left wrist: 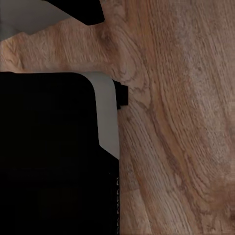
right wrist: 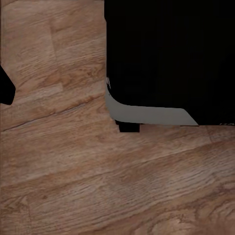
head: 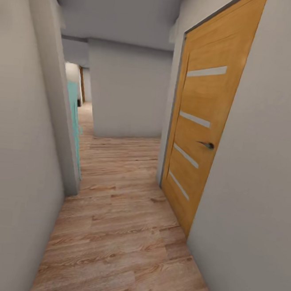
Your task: Move the two storage containers from the living room to the garage. In the garage, place one container on the floor and stack the other container on top of it (either order is fine).
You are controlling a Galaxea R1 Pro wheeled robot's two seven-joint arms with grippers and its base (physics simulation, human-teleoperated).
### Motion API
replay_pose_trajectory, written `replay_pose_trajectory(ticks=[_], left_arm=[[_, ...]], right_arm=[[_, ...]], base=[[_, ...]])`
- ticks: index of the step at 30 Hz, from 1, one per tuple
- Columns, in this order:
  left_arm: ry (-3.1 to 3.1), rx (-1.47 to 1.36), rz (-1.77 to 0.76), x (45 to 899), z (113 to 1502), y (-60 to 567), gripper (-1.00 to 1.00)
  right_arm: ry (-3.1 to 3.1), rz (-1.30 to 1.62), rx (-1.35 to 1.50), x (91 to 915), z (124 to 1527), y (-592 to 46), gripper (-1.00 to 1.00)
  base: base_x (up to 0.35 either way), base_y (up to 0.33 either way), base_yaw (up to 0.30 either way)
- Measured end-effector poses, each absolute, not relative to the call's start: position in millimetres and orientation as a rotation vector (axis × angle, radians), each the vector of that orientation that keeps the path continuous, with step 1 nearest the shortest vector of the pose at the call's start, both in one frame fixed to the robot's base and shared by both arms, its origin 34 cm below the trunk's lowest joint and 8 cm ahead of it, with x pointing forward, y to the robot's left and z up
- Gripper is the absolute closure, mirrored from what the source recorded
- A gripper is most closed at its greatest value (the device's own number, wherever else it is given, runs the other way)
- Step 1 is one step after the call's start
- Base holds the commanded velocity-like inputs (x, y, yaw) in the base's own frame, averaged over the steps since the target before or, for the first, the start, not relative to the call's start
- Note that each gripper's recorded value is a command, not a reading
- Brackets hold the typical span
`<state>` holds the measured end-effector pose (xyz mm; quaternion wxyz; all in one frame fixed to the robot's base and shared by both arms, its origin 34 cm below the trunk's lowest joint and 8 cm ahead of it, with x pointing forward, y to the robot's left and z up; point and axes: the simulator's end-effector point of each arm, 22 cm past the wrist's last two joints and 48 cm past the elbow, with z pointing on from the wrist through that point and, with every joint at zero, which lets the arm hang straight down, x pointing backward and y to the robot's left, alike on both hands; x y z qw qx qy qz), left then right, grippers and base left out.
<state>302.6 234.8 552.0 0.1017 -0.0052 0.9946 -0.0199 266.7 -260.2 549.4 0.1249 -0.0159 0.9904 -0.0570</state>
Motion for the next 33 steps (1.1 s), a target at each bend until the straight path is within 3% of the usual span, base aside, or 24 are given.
replay_pose_trajectory(ticks=[18, 33], left_arm=[[2.937, -0.015, -0.059, 302.6, 552.0, 234.8, -1.0], [2.937, -0.015, -0.059, 302.8, 552.0, 234.7, -1.0]], right_arm=[[2.886, -0.167, -0.046, 266.7, 549.4, -260.6, -1.0], [2.886, -0.169, -0.042, 266.5, 549.4, -261.6, -1.0]], base=[[0.322, 0.0, 0.266], [0.322, 0.0, 0.031]])
